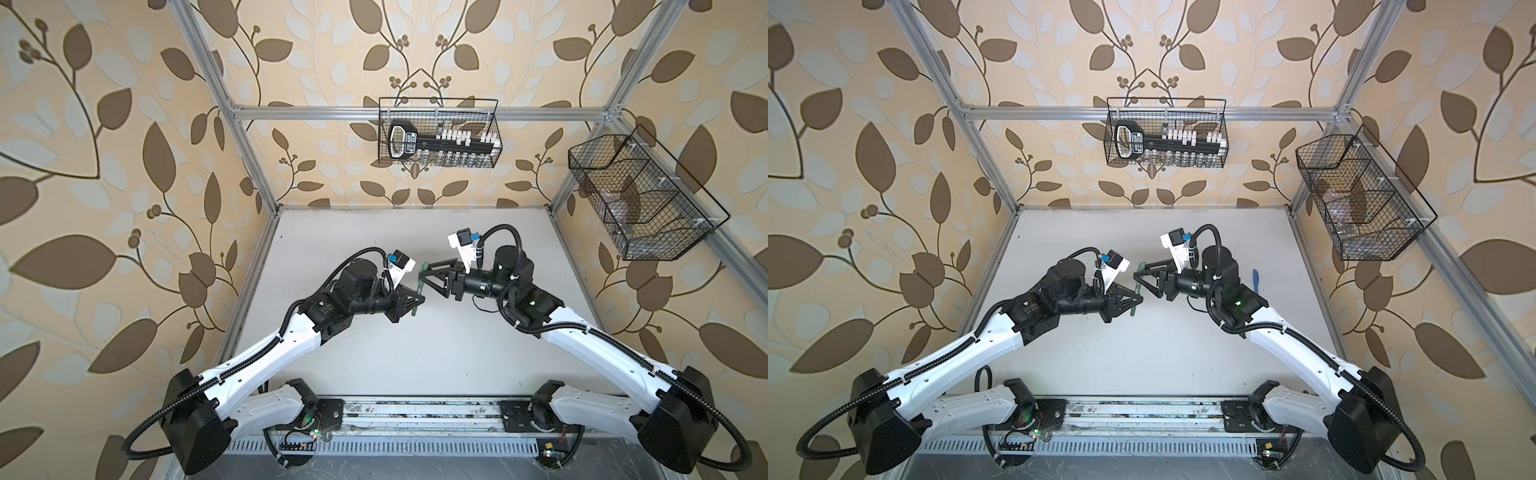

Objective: Insert the pens into the pen caps

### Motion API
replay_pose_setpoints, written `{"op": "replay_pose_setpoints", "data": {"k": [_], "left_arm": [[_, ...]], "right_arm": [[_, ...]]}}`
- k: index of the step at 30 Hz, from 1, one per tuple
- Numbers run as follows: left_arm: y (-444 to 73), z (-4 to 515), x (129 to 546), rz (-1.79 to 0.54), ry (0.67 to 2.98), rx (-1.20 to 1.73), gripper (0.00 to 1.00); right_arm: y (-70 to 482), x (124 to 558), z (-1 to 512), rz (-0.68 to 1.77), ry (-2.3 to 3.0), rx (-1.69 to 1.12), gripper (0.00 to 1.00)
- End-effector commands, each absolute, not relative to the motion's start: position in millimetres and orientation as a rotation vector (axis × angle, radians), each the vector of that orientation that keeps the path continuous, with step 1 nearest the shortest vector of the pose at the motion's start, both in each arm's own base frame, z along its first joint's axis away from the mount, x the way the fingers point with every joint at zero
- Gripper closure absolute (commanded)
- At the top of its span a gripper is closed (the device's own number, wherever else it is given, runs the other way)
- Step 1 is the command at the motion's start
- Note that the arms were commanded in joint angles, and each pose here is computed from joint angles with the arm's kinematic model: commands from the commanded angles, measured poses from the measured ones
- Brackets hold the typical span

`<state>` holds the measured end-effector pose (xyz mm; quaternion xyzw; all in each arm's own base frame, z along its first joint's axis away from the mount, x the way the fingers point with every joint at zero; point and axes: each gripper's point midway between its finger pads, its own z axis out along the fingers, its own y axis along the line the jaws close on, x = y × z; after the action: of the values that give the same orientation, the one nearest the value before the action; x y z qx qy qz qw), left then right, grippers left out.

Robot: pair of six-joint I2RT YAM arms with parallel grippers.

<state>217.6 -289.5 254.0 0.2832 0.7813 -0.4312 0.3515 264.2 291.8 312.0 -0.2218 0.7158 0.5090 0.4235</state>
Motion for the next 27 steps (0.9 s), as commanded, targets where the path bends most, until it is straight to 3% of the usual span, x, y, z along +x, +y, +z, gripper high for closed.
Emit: {"op": "replay_pose_setpoints", "data": {"k": [1,4,11,16,24,26,27], "left_arm": [[-292,276,216,-1.133,1.932,0.758,1.0],[-292,276,216,-1.13,1.93,0.76,1.0],[-292,287,221,-1.101,1.889,0.752,1.0],[-287,316,245,-0.978,1.784,0.696,1.0],[-293,366,269,-0.942,1.641,0.685,1.0],[-298,372,265,-0.977,1.626,0.718,1.0],[-301,372,262,-0.998,1.622,0.734,1.0]], "right_arm": [[294,265,331,1.292,1.75,-0.572,0.49],[295,266,331,1.3,1.754,-0.573,0.53],[299,265,320,1.333,1.784,-0.568,0.85],[302,257,306,1.37,1.81,-0.577,1.0],[293,241,289,1.357,1.834,-0.584,1.0],[288,241,291,1.335,1.834,-0.57,0.71],[285,241,293,1.321,1.829,-0.565,0.64]]}}
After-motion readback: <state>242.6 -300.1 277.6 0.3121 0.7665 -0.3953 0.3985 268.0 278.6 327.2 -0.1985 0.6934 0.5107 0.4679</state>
